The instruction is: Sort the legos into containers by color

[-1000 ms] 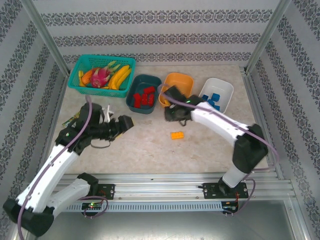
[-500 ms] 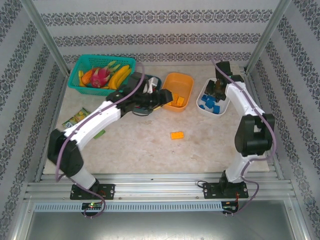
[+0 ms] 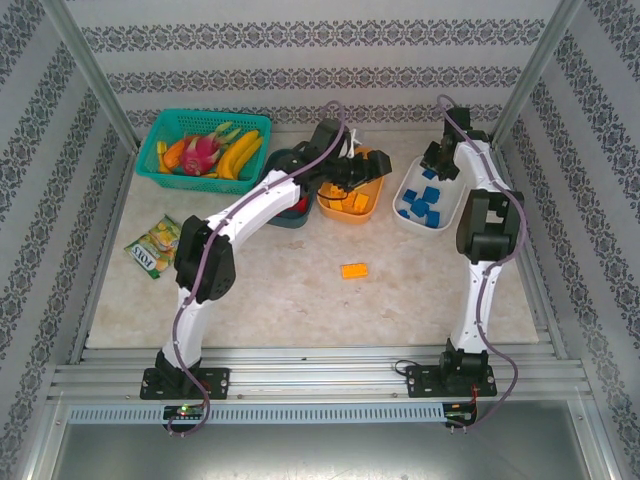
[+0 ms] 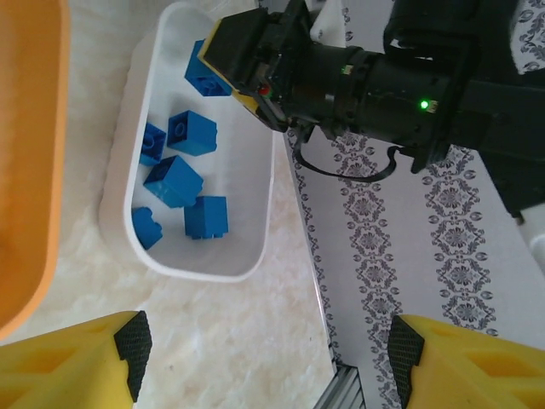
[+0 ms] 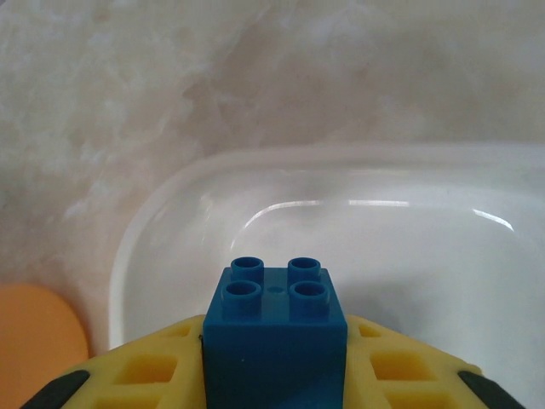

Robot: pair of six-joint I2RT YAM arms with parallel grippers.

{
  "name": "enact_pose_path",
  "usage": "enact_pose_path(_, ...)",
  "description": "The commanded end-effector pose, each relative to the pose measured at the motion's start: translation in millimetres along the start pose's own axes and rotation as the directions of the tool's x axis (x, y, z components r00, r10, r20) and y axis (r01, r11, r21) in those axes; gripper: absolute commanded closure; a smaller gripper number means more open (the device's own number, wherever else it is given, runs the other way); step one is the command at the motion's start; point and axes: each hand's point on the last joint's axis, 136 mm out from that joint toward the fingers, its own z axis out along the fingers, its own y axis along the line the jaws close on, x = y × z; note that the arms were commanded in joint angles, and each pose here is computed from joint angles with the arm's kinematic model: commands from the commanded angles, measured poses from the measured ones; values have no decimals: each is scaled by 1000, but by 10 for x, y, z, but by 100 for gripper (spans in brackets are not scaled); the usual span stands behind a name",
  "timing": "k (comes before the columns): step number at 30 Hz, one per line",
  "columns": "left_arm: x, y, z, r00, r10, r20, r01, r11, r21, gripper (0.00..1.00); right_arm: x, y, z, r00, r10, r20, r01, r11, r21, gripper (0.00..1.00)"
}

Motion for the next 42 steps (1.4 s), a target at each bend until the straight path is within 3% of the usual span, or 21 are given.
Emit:
enact_pose_path(1, 6, -79, 43, 1000, 3, -9, -3, 1000, -8, 24, 8, -15, 81, 999, -4, -50, 3, 1000, -16, 69)
enact_pose_path(7, -4, -56, 62, 1000, 2, -9, -2, 1000, -22, 24, 34, -71, 183, 997, 8, -77, -8, 1000, 4, 60)
enact_pose_path(13, 25, -83, -115, 999, 32, -12, -32, 998, -59, 24, -20, -12, 23, 998, 5, -57, -5, 1000, -5, 45)
enact_pose_path(19, 83, -171, -482, 995, 96, 24, -93, 990, -110, 24, -251, 235, -666, 997, -20, 79, 23, 999, -38, 44)
enact_pose_path(23, 334, -47, -816, 995, 99, 21, -95, 984, -153, 24, -127, 466, -1209, 984, -58, 166, 71, 995, -76, 44)
enact_pose_path(27, 663, 139, -1214, 996, 83, 17, -78, 979, -188, 24, 338, 616, -1536, 978, -106, 178, 129, 984, -122, 41)
enact_pose_path(34, 1266, 549, -1880, 998, 67, -9, -67, 958, -280, 22, 1647, 634, -1814, 958, -276, 84, 285, 950, -126, 29)
enact_pose_path(40, 1694, 903, -2254, 999, 32, -21, -38, 939, -342, 21, 2801, 495, -1840, 913, -407, -39, 402, 910, -99, 13)
enact_pose_path(42, 1804, 983, -2328, 1000, 12, -16, -17, 939, -343, 21, 3100, 432, -1776, 895, -439, -80, 435, 898, -70, 2)
